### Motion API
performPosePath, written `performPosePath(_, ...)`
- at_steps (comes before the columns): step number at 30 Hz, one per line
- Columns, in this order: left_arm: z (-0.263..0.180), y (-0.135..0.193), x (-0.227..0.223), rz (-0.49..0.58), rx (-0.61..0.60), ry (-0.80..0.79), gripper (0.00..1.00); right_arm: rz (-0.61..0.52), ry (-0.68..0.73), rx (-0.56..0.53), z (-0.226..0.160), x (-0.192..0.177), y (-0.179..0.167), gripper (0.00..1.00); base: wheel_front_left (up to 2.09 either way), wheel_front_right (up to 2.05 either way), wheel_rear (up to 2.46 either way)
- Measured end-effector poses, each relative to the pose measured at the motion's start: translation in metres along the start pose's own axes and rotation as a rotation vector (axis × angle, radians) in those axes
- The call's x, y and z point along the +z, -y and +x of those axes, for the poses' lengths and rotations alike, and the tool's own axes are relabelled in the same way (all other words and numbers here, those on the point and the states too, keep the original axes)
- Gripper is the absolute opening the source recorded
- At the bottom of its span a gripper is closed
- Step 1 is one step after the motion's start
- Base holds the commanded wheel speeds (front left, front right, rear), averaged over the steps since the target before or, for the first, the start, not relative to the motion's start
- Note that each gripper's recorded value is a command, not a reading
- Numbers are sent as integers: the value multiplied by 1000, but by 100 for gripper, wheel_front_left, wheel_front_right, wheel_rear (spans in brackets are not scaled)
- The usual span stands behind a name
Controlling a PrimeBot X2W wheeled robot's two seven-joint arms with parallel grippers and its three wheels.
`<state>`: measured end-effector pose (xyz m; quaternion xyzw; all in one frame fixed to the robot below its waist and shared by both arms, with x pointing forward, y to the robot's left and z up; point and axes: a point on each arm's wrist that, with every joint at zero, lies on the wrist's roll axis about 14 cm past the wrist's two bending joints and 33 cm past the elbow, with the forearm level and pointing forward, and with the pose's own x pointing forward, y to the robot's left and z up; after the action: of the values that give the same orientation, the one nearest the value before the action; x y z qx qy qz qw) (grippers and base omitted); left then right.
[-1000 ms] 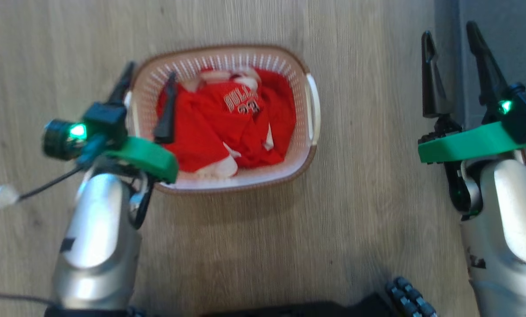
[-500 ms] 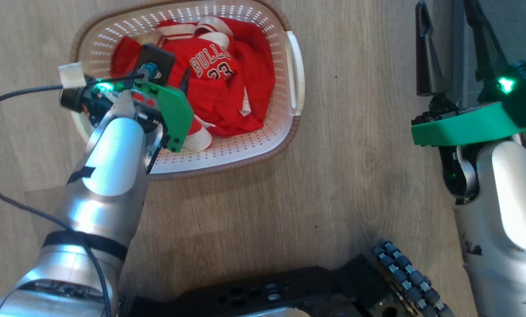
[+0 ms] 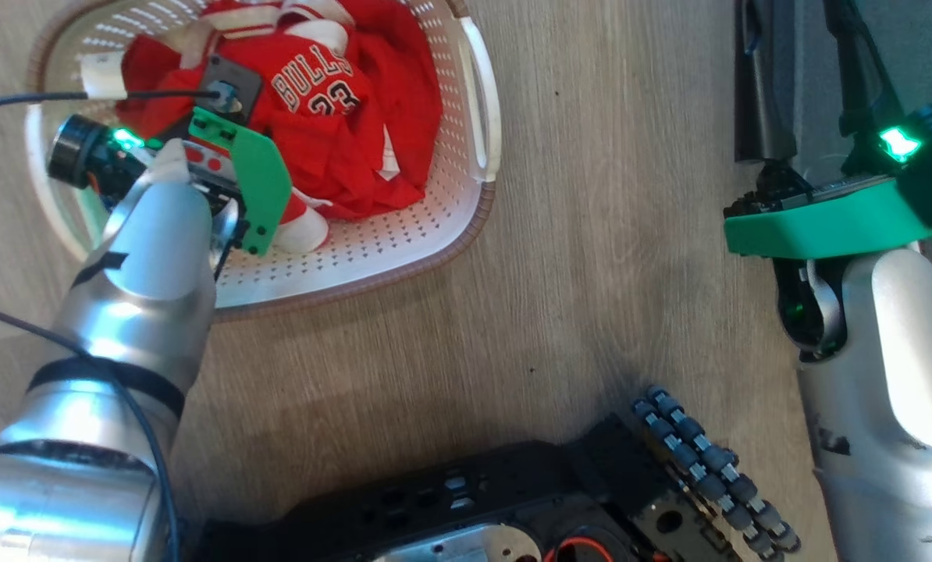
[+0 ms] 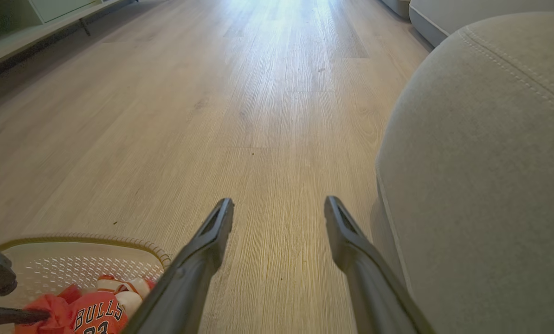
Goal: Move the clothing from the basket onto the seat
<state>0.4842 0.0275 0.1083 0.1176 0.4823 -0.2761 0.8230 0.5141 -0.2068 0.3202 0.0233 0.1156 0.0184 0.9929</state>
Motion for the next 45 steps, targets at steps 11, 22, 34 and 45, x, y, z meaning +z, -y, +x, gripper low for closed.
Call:
performPosePath(11,23,9,-15,2,-35,-30,20,3,-46,-34,-3,-21,11,100,0,0,0)
performPosePath(22,14,-7,-1,-17,11,68,0,25,-24,-32,1,-17,8,100,0,0,0)
performPosePath(34,-91,-33,41,-240,150,341,0,57,47,-26,-35,37,-2,100,0,0,0)
performPosePath(45,-234,-58,73,-329,333,664,0,90,148,4,-93,94,-19,100,0,0,0)
